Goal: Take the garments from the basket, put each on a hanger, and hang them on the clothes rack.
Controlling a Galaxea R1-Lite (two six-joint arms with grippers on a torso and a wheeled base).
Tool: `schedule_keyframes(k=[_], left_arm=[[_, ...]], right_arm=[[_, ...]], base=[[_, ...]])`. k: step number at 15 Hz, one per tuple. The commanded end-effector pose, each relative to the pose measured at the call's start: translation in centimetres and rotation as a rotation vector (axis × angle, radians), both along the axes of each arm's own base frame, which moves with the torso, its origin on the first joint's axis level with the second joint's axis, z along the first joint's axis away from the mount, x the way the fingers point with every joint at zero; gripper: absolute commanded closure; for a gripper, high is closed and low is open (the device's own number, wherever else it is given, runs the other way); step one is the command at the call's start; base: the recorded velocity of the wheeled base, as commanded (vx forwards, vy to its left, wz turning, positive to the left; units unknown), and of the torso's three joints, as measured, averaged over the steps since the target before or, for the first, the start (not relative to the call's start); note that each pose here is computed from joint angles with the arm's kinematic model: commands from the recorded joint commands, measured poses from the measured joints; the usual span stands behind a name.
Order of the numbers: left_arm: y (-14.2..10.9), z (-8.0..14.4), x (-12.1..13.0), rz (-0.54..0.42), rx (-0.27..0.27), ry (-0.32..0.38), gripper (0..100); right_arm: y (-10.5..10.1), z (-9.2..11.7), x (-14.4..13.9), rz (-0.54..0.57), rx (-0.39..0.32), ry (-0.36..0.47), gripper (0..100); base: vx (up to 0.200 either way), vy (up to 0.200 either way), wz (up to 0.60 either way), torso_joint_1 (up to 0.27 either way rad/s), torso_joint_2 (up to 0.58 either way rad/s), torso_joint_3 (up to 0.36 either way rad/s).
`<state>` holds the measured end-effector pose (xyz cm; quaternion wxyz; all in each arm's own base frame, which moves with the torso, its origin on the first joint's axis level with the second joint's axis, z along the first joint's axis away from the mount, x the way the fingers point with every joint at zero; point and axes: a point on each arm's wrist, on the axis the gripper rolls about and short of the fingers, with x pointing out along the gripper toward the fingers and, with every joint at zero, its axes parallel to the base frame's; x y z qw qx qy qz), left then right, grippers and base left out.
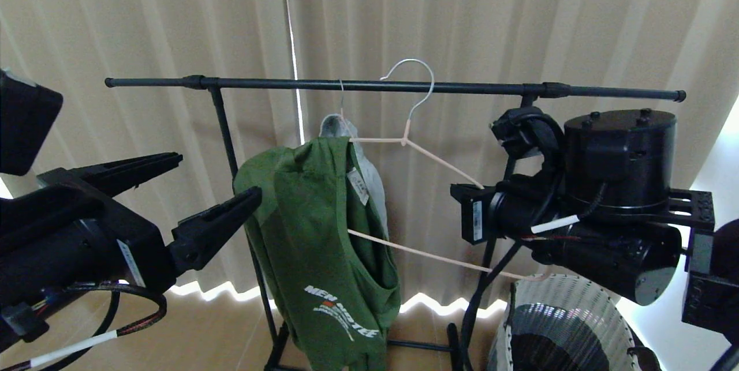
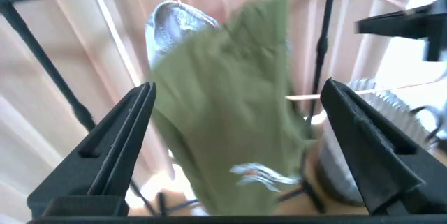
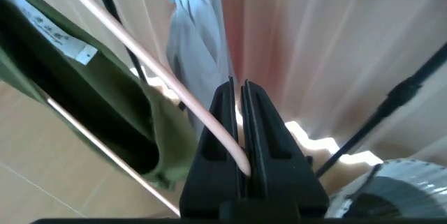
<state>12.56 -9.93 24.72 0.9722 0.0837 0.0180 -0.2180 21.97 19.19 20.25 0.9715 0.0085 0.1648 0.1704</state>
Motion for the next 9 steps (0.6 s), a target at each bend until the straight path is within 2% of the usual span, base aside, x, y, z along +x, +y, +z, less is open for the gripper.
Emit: schedule_keyframes(k=[1,3,6,7,8,9], left_arm=[[-0.4,-0.5,0.7,-0.009,0.039,0.016,0],[-0.9,-0.8,1.4,-0.053,0.090,0.016,0],[-0.7,-1.6,2.4,-0.040,0.240,-0.013,0],[-0.9,-1.8,2.6,-0.074,0.280,-0.026,0],[-1.3,-1.8,2.9,-0.141,0.299,-0.035,0],[-1.7,-1.8,3.3,-0.165,0.314,-0.041,0]], right_arm=[[-1.1,-0.4,-1.2,0.009,-0.008,-0.015,100],[-1.1,-0.8,-1.4,0.017,-0.009,-0.032,100],[-1.8,-0.7,-2.1,0.033,-0.012,-0.042,100],[-2.0,-0.6,-2.3,0.046,-0.011,-0.042,100],[-2.0,-0.5,-2.5,0.052,-0.011,-0.048,100],[-2.1,-0.4,-2.5,0.055,-0.018,-0.053,100]], base=[[0.000,0.000,0.00,0.000,0.00,0.000],[0.000,0.000,0.00,0.000,0.00,0.000],[0.000,0.000,0.00,0.000,0.00,0.000],[0.000,0.000,0.00,0.000,0.00,0.000],[0.000,0.000,0.00,0.000,0.00,0.000],[0.000,0.000,0.00,0.000,0.00,0.000]])
